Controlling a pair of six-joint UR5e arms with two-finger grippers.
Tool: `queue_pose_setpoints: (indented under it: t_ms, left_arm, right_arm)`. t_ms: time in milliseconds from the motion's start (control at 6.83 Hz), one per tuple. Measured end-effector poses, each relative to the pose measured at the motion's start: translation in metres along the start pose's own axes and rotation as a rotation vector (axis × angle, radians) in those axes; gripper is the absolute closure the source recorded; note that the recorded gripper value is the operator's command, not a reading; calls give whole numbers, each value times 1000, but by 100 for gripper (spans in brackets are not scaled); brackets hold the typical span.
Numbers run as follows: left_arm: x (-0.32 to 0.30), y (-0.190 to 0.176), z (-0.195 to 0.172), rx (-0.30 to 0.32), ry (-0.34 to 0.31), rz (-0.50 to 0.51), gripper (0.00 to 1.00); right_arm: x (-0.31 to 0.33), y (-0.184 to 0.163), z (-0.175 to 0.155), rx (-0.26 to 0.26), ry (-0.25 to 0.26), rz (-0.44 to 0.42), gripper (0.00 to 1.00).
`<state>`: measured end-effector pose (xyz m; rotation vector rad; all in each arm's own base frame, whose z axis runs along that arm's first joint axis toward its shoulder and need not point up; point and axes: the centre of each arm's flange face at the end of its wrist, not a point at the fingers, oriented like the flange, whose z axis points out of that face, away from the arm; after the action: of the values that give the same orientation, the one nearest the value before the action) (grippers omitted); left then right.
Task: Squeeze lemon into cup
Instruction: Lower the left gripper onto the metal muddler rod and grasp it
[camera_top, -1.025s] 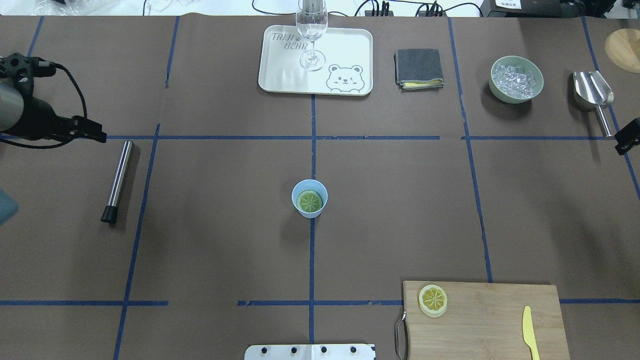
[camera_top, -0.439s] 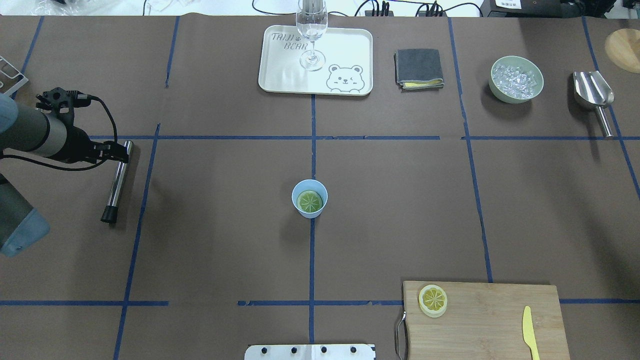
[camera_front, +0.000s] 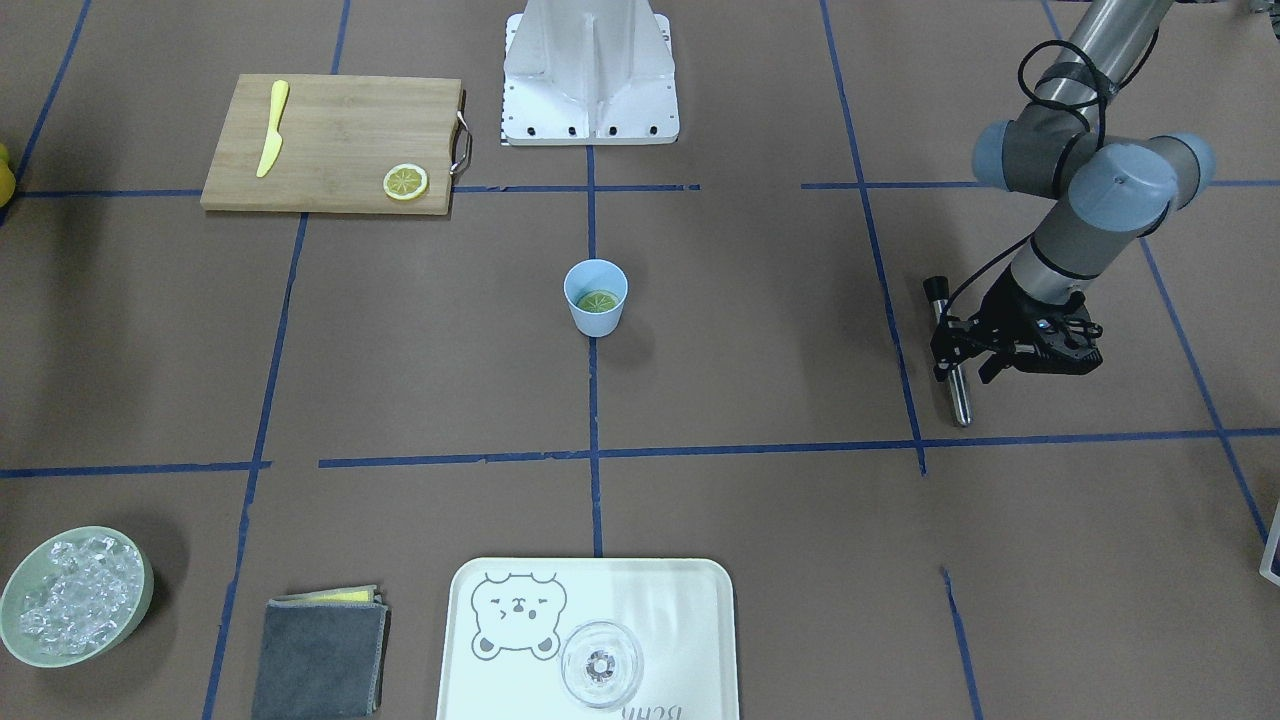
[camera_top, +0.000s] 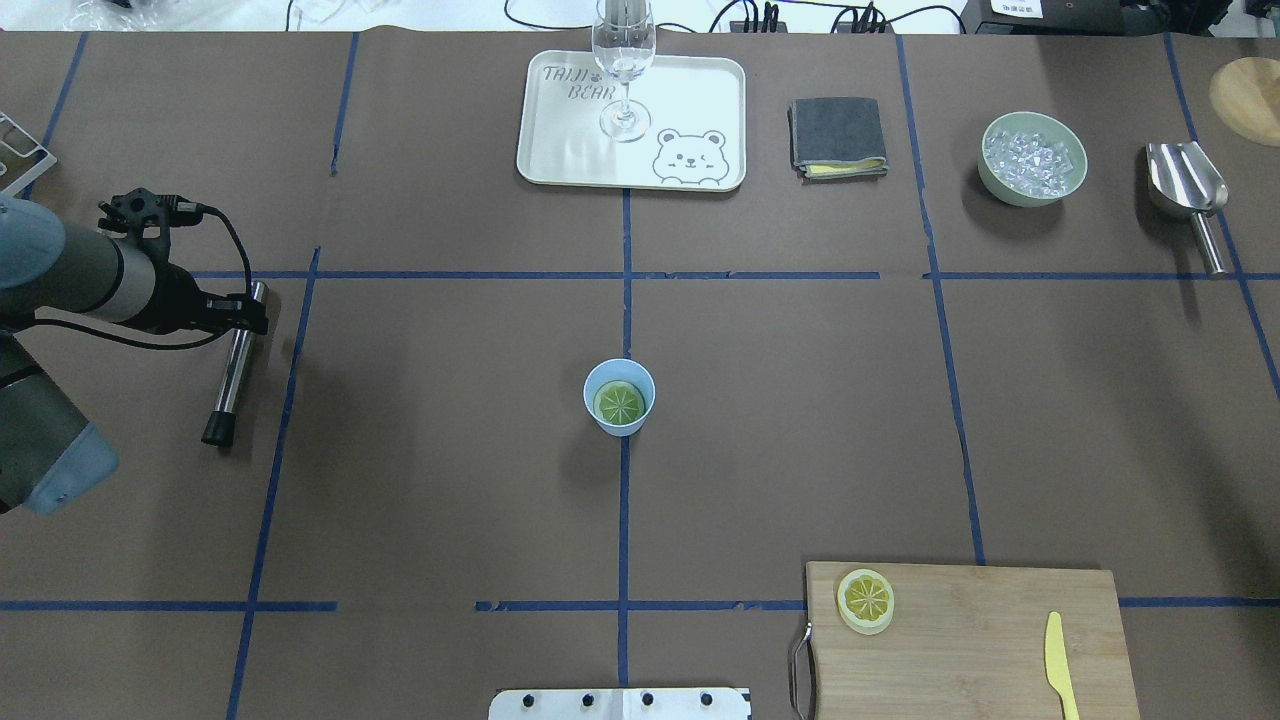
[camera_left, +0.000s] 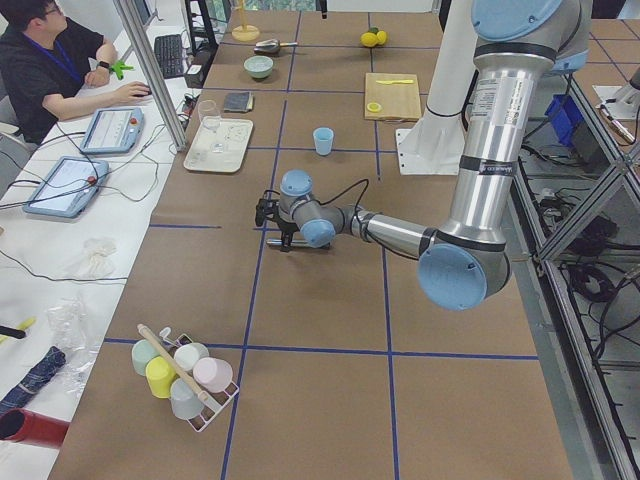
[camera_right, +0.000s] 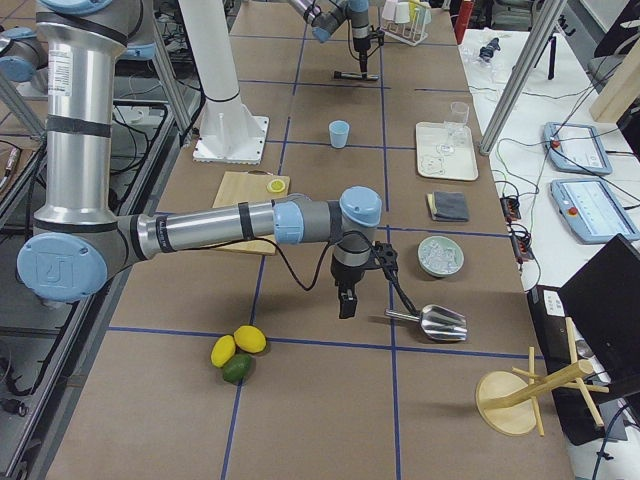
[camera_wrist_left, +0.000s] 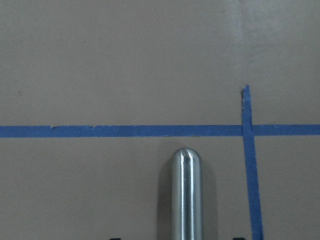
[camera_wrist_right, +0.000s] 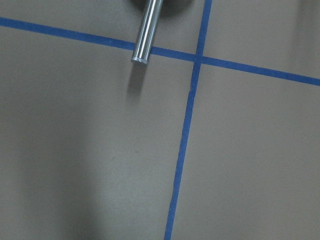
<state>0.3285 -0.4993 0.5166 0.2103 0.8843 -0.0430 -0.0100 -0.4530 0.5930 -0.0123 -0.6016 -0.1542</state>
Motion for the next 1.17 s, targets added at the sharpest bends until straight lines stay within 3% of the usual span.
queue_pose_setpoints:
  t_ms: [146, 293, 439, 879, 1172]
  left_arm:
    - [6, 3, 4, -2, 0, 10, 58]
    - [9, 5, 7, -3, -2, 16, 83]
    - [10, 7, 8, -3, -3, 19, 100]
    - [11, 7, 4, 3, -2, 20, 100]
    - [28, -4, -25, 97, 9, 72, 100]
  right_arm:
    - [2, 1, 0, 2, 0, 3, 0]
    - [3, 1, -1, 3, -1, 4, 0]
    - [3, 1, -1, 3, -1, 5, 0]
    - [3, 1, -3, 6, -2, 6, 0]
    - [2, 1, -3, 8, -3, 6, 0]
